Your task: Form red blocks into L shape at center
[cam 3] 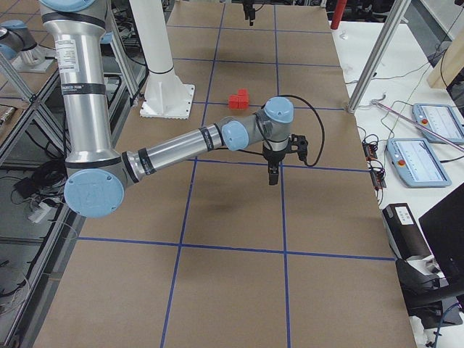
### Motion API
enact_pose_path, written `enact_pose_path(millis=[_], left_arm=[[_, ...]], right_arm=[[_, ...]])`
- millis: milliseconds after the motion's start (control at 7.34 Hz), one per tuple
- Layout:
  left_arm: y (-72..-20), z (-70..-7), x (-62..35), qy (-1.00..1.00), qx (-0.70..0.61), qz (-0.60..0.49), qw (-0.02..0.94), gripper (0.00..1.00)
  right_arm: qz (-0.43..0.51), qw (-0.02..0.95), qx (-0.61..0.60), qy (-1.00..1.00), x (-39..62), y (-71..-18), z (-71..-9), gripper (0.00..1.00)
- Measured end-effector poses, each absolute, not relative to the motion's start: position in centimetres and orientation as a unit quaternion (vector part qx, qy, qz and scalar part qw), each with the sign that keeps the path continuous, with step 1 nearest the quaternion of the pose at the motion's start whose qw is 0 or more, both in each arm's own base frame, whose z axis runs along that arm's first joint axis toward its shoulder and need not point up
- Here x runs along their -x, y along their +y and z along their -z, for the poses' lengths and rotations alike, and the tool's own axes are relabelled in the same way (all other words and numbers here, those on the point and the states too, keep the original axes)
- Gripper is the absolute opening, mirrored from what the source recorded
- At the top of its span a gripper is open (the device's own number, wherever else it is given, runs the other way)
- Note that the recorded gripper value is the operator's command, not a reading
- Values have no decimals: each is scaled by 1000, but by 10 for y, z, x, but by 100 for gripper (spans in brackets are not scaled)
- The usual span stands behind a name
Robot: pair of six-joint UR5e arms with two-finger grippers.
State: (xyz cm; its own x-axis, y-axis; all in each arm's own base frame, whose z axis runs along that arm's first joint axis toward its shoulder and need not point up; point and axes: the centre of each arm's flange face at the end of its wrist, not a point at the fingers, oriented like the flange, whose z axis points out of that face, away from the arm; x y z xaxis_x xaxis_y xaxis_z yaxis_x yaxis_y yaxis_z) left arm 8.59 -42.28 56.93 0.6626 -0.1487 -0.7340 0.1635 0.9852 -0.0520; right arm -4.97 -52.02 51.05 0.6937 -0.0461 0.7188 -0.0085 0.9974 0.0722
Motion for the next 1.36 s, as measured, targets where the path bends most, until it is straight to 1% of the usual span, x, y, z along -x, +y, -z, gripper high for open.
enact_pose_path(millis=[136,409,817,1226,1362], left_arm=[[-426,-603,-53,400,-22,54,915,100],[-426,-631,-15,424,-29,38,904,100],[-423,-642,4,426,-50,6,903,100],[-423,-642,13,415,-55,14,908,100],[-424,-633,22,410,-50,29,910,100]], right_arm=[[15,916,-39,-400,19,-522,-531,99],[36,914,-49,-400,-19,-529,-565,99],[45,916,-54,-395,-27,-539,-573,99],[43,917,-50,-394,-28,-534,-580,99],[42,917,-50,-394,-32,-530,-583,99]])
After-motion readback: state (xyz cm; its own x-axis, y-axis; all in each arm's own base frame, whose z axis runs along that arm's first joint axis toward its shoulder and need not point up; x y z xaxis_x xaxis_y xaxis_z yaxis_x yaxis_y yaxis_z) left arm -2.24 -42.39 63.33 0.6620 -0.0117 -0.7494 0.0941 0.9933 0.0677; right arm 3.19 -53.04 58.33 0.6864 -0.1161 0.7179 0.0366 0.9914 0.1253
